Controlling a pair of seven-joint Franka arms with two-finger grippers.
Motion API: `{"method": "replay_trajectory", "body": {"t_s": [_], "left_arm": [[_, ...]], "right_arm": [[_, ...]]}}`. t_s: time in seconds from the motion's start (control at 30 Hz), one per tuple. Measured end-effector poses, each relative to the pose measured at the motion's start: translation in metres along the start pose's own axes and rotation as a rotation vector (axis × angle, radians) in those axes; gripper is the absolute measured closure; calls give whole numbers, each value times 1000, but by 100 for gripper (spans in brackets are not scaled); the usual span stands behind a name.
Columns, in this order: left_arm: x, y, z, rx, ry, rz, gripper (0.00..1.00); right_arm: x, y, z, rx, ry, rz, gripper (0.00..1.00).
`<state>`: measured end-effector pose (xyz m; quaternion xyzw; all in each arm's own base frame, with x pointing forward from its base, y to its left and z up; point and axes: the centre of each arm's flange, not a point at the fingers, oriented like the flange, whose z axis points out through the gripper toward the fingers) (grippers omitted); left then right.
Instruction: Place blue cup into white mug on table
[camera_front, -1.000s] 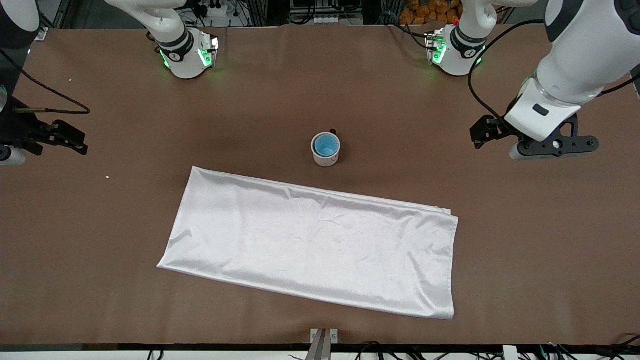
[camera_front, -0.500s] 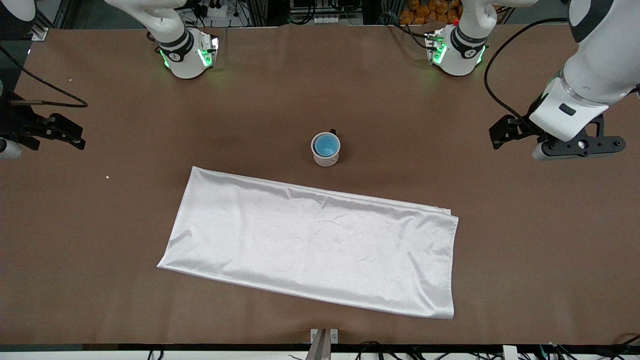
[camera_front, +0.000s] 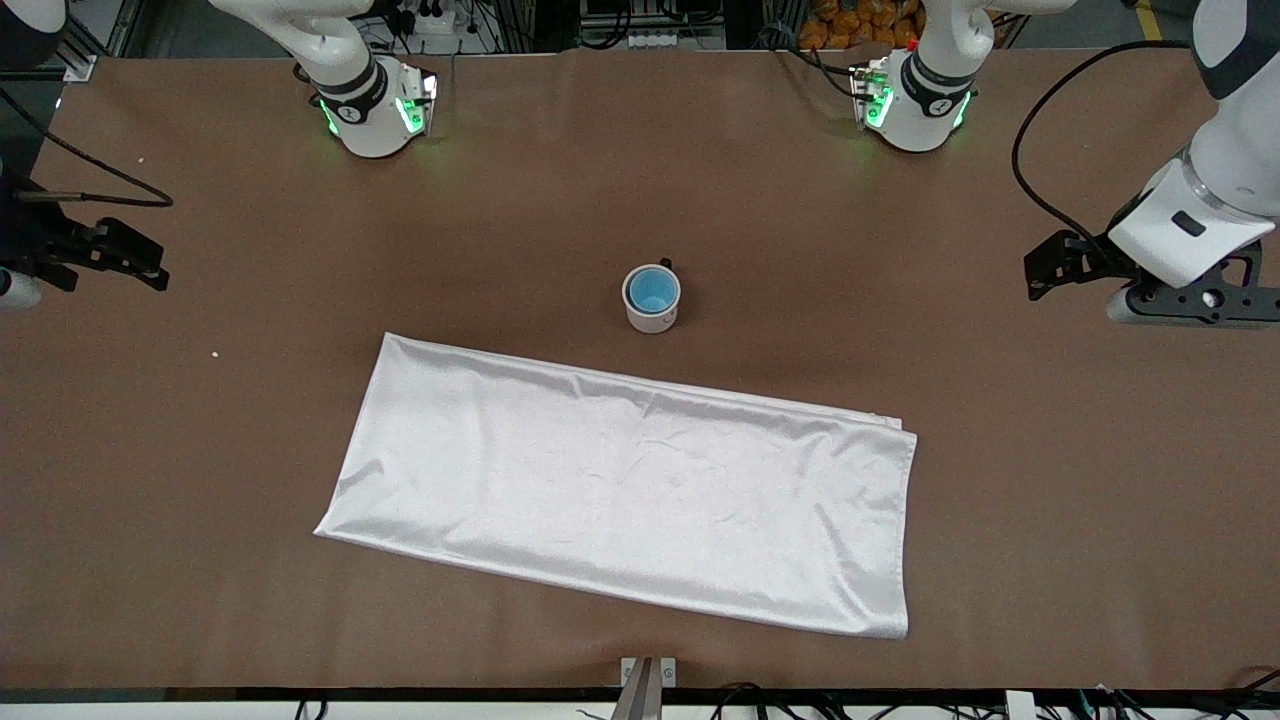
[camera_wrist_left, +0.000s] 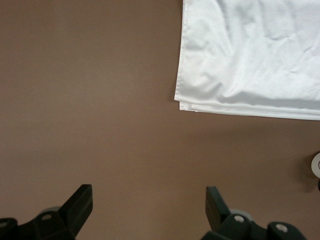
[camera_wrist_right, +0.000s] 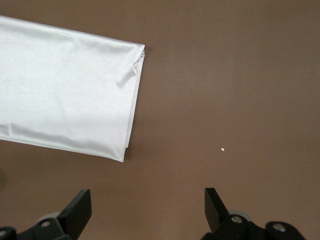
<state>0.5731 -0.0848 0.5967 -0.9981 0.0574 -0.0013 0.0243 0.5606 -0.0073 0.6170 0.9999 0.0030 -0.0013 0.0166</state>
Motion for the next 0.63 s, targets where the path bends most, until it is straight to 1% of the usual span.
{"method": "replay_trajectory", "body": {"t_s": [0.2,0.4,0.63], "left_arm": [[1,-1,0,-1,8,21,0],[3,-5,0,-37,20,7,0],[3,-8,0,-42,21,3,0]], "right_arm": [[-1,3,4,0,-12,5,0],[-1,9,12,1,-29,17,0],[-2,10,21,1,-46,18,0]]}}
